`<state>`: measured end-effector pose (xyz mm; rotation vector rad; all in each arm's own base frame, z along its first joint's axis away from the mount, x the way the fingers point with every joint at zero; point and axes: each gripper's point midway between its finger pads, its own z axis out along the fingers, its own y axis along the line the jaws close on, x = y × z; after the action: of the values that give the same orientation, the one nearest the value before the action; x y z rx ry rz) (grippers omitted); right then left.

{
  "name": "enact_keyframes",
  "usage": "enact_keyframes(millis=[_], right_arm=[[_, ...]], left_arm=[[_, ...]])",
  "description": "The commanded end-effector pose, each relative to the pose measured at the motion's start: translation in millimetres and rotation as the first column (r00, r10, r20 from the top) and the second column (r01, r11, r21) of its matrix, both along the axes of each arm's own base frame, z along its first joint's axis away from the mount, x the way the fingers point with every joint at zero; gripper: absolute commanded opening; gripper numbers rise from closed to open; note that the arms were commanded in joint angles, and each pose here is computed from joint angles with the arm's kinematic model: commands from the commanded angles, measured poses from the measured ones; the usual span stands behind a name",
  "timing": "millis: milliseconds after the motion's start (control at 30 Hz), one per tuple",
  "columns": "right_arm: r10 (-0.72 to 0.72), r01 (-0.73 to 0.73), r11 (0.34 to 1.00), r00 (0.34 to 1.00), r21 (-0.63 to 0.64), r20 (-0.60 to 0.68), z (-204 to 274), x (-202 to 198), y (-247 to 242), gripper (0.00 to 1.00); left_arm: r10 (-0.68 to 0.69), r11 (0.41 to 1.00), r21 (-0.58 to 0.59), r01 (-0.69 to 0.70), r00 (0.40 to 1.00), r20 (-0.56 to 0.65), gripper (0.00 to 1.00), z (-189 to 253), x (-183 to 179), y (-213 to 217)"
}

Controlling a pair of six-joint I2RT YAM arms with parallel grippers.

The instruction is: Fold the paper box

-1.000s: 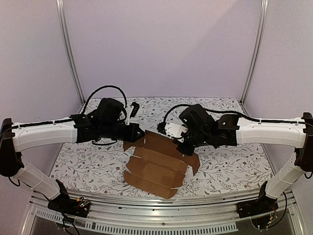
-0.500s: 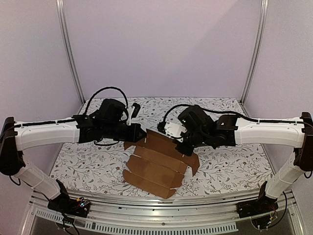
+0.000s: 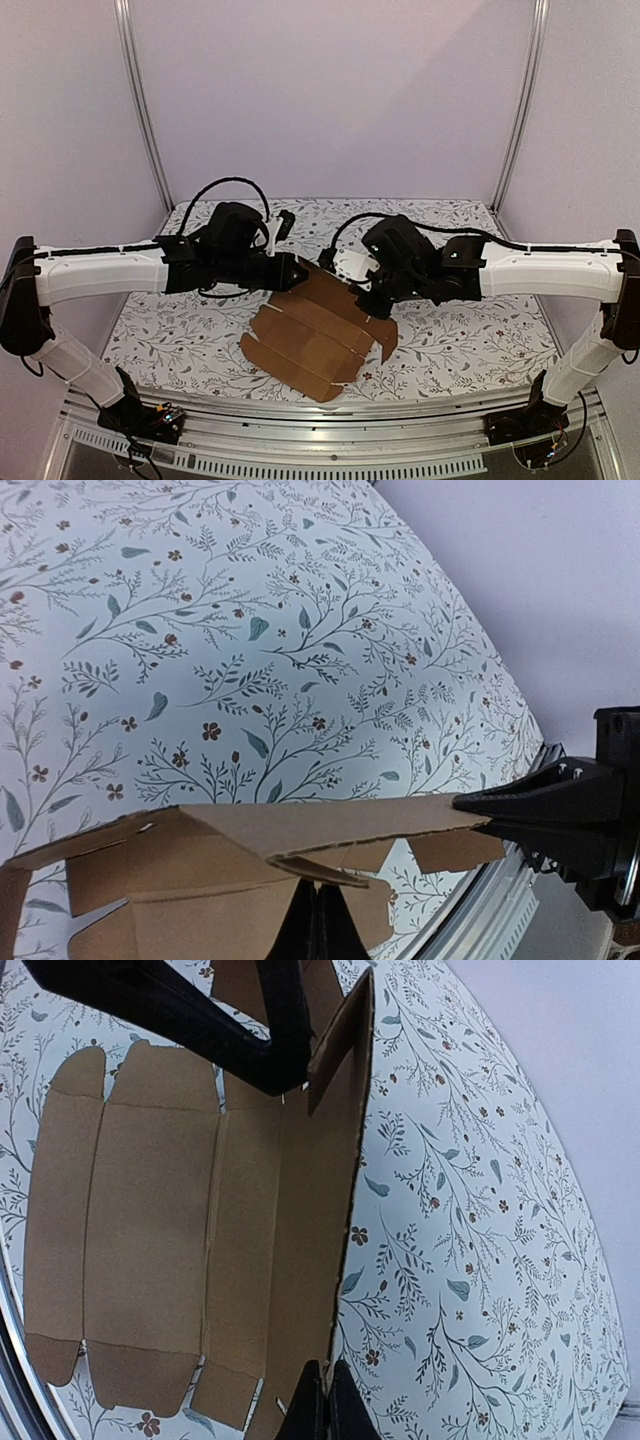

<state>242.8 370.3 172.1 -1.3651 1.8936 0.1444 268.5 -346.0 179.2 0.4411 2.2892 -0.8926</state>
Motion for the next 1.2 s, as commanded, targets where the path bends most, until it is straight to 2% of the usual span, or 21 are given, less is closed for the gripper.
enact_keyframes(millis=[0, 133, 433, 700, 833, 1167], right_arm=[[0.085, -0.083, 0.994, 0.996, 0.069, -0.014, 11, -17, 21, 0.0], [0.072, -0.071, 0.996, 0.997, 0.061, -0.007, 11, -16, 18, 0.0], [-0.042, 0.04, 0.998, 0.998, 0.058, 0.039, 20, 3, 5, 0.0], [-0.029, 0.03, 0.996, 0.999, 0.089, -0.016, 27, 6, -6, 0.0], [-0.008, 0.015, 0.994, 0.998, 0.108, -0.064, 33, 4, -17, 0.0], [0.026, 0.006, 0.981, 0.987, 0.192, -0.161, 57, -2, -42, 0.0]], left_arm=[[0.018, 0.999, -0.042, -0.015, 0.997, 0.079, 0.0, 22, 11, -10], [0.026, 0.998, -0.054, -0.02, 0.995, 0.101, 0.0, 29, 15, -10], [0.07, 0.997, 0.022, -0.072, 0.993, 0.096, 0.0, 16, 9, 14], [0.114, 0.987, 0.102, -0.127, 0.986, 0.124, 0.0, 15, -1, 49], [0.125, 0.98, 0.138, -0.146, 0.98, 0.152, 0.04, 23, -9, 69], [0.095, 0.984, 0.132, -0.121, 0.977, 0.19, 0.12, 45, -39, 102]])
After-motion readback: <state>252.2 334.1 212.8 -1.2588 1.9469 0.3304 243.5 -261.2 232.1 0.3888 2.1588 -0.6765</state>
